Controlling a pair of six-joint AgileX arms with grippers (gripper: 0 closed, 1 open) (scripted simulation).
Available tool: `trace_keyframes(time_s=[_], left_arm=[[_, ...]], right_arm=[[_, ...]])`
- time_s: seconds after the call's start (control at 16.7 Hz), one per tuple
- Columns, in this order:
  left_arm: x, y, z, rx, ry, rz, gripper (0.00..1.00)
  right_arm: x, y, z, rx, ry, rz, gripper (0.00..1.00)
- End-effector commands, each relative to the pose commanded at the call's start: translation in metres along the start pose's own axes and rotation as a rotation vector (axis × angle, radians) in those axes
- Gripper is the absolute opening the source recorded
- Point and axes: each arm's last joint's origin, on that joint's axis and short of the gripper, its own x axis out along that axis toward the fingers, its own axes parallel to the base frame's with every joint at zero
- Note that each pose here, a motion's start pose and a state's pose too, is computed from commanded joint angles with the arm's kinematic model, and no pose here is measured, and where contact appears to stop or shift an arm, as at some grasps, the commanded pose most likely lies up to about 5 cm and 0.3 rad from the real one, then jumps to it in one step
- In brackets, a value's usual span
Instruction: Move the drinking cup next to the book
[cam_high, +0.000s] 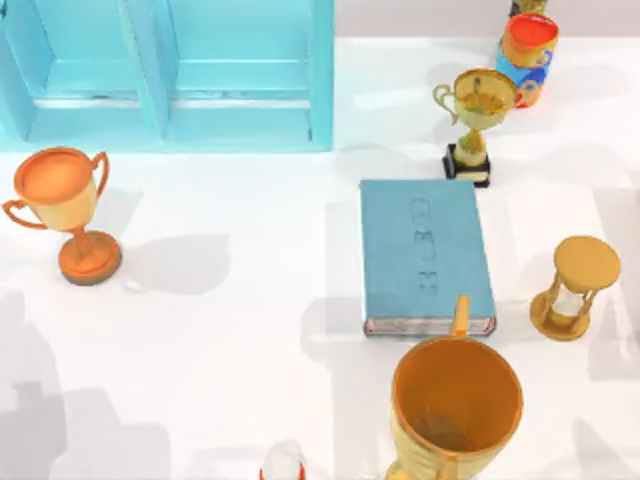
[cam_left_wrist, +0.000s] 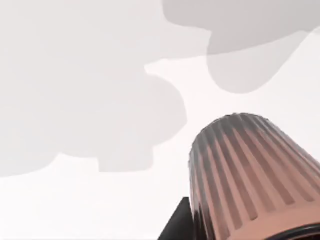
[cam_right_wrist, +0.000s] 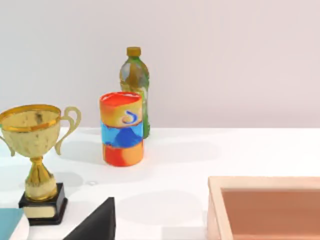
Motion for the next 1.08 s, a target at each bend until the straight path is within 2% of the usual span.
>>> trace_keyframes(time_s=[0.3,0.54,0.66,0.84,1.08], left_arm=[[-0.004,0.047,0.06,-0.292,-0.066,-0.157,0.0],[-0.002,0.079,0.128,-0.574,-0.002,-0.288,0.0],[0.001,0.089,0.164,-0.708,0.059,-0.321,0.0],[0.007,0.099,0.218,-0.888,0.155,-0.316,0.0],[0.012,0.102,0.285,-1.092,0.231,-0.214,0.0]], right_arm=[[0.0,0.0,0.0,0.0,0.0,0.0,1.0],[0.0,0.0,0.0,0.0,0.0,0.0,1.0],[0.0,0.0,0.0,0.0,0.0,0.0,1.0],[0.0,0.0,0.0,0.0,0.0,0.0,1.0],[0.0,0.0,0.0,0.0,0.0,0.0,1.0]])
